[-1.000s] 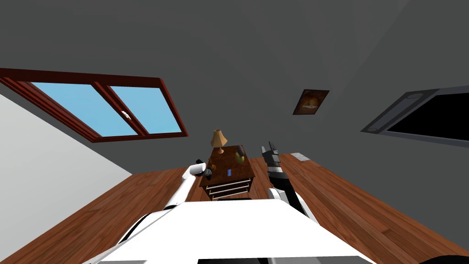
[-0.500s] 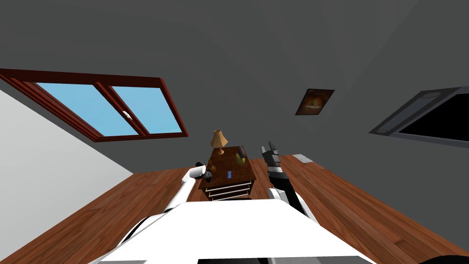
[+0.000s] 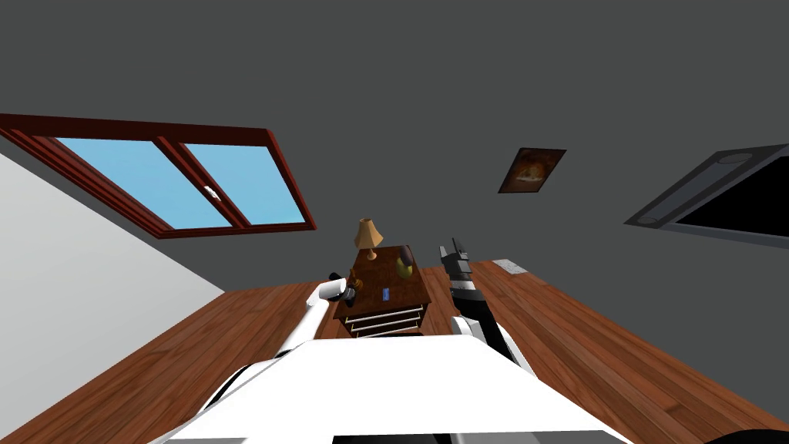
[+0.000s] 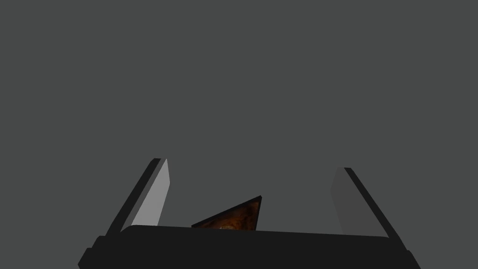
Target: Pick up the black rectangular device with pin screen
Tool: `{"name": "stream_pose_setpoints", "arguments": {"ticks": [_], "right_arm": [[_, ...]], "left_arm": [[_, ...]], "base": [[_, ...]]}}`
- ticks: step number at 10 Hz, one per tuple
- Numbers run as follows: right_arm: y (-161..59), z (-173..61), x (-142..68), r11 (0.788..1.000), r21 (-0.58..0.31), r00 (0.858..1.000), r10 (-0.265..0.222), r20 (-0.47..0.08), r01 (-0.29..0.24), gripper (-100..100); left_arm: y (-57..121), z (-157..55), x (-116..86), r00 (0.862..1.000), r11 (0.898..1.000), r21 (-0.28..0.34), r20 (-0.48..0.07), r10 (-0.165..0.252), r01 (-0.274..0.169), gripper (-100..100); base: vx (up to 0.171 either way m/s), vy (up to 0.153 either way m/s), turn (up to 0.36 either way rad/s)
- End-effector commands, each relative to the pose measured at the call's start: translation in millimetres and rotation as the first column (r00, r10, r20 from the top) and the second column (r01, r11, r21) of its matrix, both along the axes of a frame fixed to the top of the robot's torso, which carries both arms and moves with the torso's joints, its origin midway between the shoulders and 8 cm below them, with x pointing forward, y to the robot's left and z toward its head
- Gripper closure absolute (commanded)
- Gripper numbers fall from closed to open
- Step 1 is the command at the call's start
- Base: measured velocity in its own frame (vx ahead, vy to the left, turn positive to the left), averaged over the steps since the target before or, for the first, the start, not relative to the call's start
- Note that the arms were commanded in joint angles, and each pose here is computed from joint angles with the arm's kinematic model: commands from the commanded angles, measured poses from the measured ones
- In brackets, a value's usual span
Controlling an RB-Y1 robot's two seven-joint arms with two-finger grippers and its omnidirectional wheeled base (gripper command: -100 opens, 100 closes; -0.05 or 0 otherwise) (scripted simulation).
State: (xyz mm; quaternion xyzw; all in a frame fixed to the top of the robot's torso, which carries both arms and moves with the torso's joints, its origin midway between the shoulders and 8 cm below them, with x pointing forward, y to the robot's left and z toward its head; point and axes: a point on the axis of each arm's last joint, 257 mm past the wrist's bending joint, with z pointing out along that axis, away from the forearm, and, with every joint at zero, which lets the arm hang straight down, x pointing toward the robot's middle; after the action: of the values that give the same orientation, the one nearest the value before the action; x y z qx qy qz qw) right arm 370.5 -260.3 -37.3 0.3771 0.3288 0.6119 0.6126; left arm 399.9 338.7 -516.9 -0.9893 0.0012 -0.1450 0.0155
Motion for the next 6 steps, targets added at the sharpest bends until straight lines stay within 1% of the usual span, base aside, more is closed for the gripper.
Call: {"name": "stream_pose_setpoints", "arguments": {"ticks": [1, 2, 3, 6], "right_arm": [[0.0, 0.0, 0.0, 1.000, 0.000, 1.000, 0.000, 0.000, 0.000, 0], [0.0, 0.0, 0.0, 1.000, 0.000, 1.000, 0.000, 0.000, 0.000, 0], [0.0, 0.0, 0.0, 1.000, 0.000, 1.000, 0.000, 0.000, 0.000, 0], [0.0, 0.0, 0.0, 1.000, 0.000, 1.000, 0.000, 0.000, 0.000, 0]], "left_arm": [[0.0, 0.0, 0.0, 1.000, 1.000, 0.000, 0.000, 0.000, 0.000, 100], [0.0, 0.0, 0.1, 1.000, 1.000, 0.000, 0.000, 0.000, 0.000, 0], [1.2, 9.1, 5.1, 1.000, 1.000, 0.001, -0.002, 0.004, -0.004, 100], [2.0, 20.8, 11.8, 1.000, 1.000, 0.001, -0.003, 0.012, -0.012, 100]], "base": [[0.000, 0.000, 0.000], [0.000, 0.000, 0.000], [-0.057, 0.002, -0.059], [-0.064, 0.010, -0.029]]}}
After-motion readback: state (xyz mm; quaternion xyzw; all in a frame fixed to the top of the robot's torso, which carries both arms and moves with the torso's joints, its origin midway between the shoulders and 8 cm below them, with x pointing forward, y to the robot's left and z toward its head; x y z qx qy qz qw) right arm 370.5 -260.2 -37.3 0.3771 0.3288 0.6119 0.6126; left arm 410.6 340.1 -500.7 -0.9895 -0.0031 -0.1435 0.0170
